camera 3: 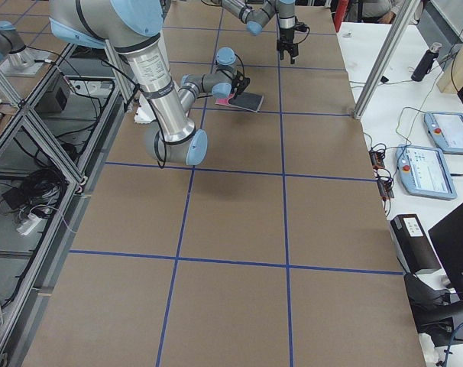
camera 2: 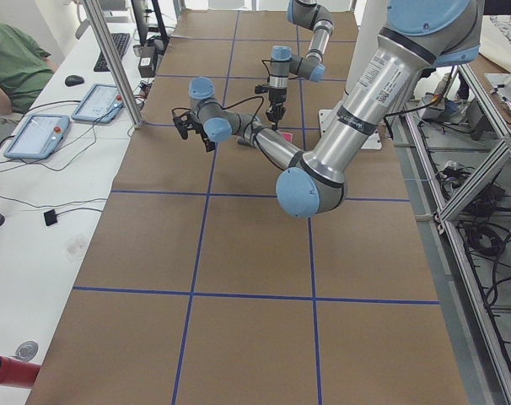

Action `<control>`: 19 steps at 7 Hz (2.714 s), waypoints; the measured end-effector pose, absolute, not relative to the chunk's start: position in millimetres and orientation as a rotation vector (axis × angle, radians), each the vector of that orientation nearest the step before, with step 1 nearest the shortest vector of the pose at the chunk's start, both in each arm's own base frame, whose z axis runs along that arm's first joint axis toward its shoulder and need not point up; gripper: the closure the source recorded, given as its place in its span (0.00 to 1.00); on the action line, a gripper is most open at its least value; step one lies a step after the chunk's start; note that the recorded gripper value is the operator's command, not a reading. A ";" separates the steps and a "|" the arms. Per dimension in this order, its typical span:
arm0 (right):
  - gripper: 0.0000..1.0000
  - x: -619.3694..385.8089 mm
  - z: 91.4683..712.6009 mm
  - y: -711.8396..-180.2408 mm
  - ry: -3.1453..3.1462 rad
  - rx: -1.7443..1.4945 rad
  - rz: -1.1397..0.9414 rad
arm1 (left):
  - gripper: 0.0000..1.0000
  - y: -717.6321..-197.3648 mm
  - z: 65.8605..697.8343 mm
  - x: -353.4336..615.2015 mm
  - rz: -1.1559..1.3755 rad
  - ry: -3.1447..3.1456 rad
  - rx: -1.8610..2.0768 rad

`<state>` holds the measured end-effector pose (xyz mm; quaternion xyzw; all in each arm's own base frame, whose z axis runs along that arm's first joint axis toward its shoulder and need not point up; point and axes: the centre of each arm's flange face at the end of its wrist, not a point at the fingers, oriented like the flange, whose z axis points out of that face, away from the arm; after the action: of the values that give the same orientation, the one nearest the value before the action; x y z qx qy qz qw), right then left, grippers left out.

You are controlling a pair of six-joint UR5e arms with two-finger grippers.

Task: Fold towel twice with both arms
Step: 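Lower the folded end onto the towel and open the right gripper, then raise the right gripper away while the left gripper moves to the towel's long edge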

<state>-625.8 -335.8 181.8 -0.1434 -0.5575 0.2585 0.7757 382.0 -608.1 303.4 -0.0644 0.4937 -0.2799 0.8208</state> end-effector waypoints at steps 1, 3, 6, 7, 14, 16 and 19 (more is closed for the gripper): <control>1.00 -625.7 180.5 -323.6 -1.213 -0.318 0.544 | 0.00 -607.6 305.8 382.1 -0.592 1.049 -0.136; 1.00 -619.6 186.8 -298.8 -1.216 -0.336 0.516 | 0.00 -607.2 311.2 381.2 -0.577 1.043 -0.129; 0.01 -618.9 198.1 -273.4 -1.204 -0.354 0.488 | 0.00 -607.3 313.0 380.7 -0.573 1.041 -0.126; 0.01 -619.9 201.2 -270.7 -1.201 -0.349 0.489 | 0.00 -607.3 313.0 380.7 -0.573 1.041 -0.126; 0.01 -522.1 180.8 -378.9 -1.169 -0.268 0.476 | 0.00 -594.1 292.9 373.9 -0.553 1.077 -0.120; 0.01 -483.3 192.5 -429.1 -1.115 -0.176 0.456 | 0.00 -556.4 282.5 374.1 -0.539 1.110 -0.137; 0.01 -442.3 218.7 -472.2 -1.078 -0.043 0.380 | 0.00 -437.2 275.0 418.2 -0.522 1.132 -0.159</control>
<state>-442.3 -472.2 218.7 -0.0205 -0.5100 0.1800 0.8409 418.2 -437.2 275.0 -0.0743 0.5295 -0.2440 0.8090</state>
